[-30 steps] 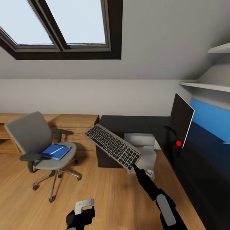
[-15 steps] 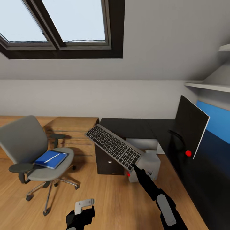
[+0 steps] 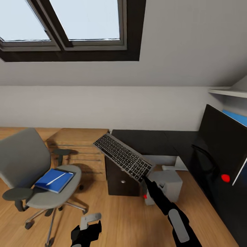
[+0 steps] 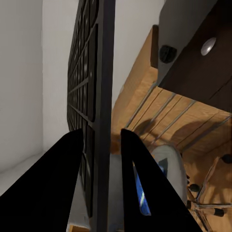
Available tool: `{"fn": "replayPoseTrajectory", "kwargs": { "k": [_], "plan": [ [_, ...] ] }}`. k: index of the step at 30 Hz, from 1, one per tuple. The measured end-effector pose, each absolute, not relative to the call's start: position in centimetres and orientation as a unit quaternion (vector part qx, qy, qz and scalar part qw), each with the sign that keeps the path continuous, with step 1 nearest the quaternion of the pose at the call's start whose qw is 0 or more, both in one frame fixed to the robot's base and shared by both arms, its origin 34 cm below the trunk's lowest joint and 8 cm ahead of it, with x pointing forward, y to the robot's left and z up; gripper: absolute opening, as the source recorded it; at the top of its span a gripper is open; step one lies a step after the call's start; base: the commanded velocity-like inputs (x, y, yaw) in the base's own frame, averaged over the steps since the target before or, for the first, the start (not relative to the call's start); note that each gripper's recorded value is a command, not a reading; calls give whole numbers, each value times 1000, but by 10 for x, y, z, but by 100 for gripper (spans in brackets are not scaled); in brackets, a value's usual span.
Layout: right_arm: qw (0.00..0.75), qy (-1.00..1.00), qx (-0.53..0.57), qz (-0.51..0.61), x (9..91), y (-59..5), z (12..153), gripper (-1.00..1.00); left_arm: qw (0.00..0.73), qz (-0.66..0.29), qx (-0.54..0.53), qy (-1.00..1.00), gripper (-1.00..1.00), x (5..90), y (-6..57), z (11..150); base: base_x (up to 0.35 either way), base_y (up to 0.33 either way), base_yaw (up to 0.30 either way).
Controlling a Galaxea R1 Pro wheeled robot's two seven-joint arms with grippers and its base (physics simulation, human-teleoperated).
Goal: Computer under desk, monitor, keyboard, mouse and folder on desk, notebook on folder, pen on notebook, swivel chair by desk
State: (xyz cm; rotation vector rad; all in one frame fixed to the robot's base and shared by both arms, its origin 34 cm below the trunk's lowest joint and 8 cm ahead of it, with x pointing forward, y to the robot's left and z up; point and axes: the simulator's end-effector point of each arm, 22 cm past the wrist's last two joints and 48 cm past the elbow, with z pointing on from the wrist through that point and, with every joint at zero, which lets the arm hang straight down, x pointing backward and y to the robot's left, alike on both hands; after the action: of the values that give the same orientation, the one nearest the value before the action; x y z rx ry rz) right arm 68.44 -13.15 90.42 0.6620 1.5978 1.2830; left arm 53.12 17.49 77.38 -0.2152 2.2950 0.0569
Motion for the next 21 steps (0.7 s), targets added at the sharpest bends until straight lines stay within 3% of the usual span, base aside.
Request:
{"fn": "replayPoseTrajectory", "kwargs": {
  "k": [9,21],
  "plan": [
    [588,626,378,346,701,-218,878,-100,406,21,-85,910,100,531,173,774,315,201,0],
    [542,568,501,365,689,-234,842,-100,405,16,-74,911,100,529,163,774,315,189,0]
  ]
}}
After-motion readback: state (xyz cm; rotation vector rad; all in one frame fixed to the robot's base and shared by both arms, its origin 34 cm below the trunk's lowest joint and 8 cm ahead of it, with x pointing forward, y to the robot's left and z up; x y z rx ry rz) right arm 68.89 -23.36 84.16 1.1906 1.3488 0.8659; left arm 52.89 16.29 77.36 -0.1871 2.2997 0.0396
